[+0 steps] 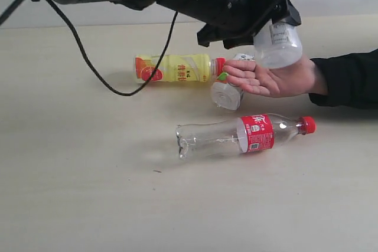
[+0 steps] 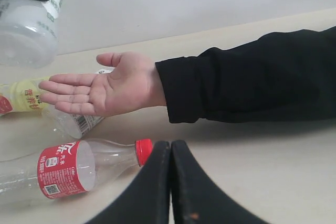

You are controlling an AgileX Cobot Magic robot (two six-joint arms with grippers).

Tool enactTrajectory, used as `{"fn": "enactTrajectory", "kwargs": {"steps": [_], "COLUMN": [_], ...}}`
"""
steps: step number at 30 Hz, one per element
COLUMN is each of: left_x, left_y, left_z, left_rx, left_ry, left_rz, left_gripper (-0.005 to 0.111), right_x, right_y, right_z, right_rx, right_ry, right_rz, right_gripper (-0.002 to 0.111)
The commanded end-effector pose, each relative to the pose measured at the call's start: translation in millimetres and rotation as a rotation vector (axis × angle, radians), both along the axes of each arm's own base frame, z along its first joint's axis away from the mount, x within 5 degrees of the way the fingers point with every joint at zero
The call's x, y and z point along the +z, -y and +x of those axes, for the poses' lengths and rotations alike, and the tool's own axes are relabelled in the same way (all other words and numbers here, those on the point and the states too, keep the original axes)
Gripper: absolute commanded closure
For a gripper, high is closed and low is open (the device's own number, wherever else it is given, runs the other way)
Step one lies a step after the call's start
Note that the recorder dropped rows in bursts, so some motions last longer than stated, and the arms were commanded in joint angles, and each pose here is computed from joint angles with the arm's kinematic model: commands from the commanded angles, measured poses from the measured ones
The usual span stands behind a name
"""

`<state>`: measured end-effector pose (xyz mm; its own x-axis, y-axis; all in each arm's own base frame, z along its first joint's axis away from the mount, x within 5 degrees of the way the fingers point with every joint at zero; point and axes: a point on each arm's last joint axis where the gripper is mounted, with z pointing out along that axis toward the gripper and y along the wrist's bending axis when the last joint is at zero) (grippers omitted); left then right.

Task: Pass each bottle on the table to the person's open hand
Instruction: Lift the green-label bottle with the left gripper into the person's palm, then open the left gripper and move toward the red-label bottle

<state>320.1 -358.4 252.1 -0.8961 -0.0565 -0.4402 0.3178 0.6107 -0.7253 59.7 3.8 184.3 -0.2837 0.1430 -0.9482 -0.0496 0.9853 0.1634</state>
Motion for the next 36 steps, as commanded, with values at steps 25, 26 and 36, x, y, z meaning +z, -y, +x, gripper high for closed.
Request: {"fn": "enactTrajectory", "kwargs": {"steps": [25, 26, 36], "left_x": [-66, -66, -63], "left_y": [14, 14, 14], "left_z": [43, 42, 36], "left_rx": [0.04, 0.033, -0.074], "left_ry": [-0.147, -0.146, -0.112], "left_rz": [-0.004, -0.002, 0.028], "left_gripper": [0.038, 0.035, 0.03], "right_x": [-1, -1, -1], "right_y": [0, 0, 0], "right_z": [1, 1, 1], "right_rx": [-0.002, -0.002, -0.002], "right_ry": [0.0, 0.0, 0.0], "right_rz": [-0.003, -0.003, -0.003], "right_gripper": [0.108, 0.108, 0.108]}}
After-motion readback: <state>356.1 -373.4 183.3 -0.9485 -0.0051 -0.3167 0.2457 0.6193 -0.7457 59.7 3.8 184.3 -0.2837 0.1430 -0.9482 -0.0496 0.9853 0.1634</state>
